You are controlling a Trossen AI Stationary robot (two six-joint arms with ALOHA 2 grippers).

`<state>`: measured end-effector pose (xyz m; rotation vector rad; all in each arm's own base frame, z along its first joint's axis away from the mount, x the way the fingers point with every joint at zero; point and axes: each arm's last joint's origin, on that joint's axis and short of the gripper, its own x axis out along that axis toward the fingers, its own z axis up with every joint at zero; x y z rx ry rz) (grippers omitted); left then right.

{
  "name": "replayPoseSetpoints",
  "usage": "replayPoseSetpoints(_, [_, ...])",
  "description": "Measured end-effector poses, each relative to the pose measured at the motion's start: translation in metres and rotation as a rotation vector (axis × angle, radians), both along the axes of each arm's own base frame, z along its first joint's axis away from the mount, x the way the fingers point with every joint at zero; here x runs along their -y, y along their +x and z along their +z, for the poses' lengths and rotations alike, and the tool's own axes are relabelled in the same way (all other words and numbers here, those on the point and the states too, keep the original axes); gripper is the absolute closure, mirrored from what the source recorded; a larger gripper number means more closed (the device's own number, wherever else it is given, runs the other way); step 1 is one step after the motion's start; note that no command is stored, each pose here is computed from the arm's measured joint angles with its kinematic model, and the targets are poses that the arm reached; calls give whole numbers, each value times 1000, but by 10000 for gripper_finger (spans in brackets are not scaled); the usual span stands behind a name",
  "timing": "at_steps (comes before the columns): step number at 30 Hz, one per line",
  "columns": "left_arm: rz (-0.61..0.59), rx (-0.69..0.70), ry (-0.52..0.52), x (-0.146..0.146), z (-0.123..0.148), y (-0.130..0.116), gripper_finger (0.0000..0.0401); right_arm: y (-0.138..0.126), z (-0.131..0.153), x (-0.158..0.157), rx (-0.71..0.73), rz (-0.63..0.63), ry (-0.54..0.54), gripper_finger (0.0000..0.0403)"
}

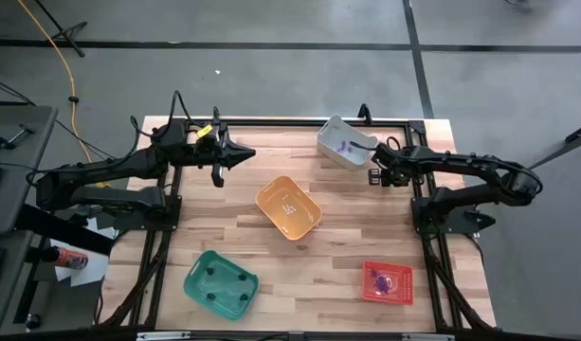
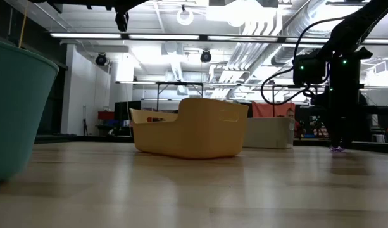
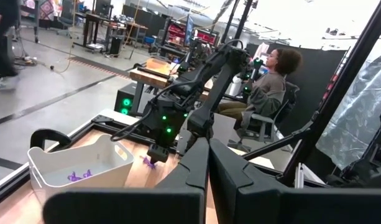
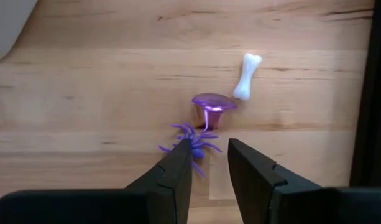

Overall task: Sort Halloween decoration
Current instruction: Put the purple spider toy into the orange bin

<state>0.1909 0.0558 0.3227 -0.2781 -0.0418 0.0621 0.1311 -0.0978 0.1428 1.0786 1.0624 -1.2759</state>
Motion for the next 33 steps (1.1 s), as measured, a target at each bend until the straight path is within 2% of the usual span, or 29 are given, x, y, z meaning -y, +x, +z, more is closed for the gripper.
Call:
replayPoseSetpoints(11, [-1,0,0,0,0,0,401,-2,0,4,36,-1,41,306])
replayPoseSetpoints(33, [-7,-1,-2,0,0,0,401,2,-9,7,22,21,102,306])
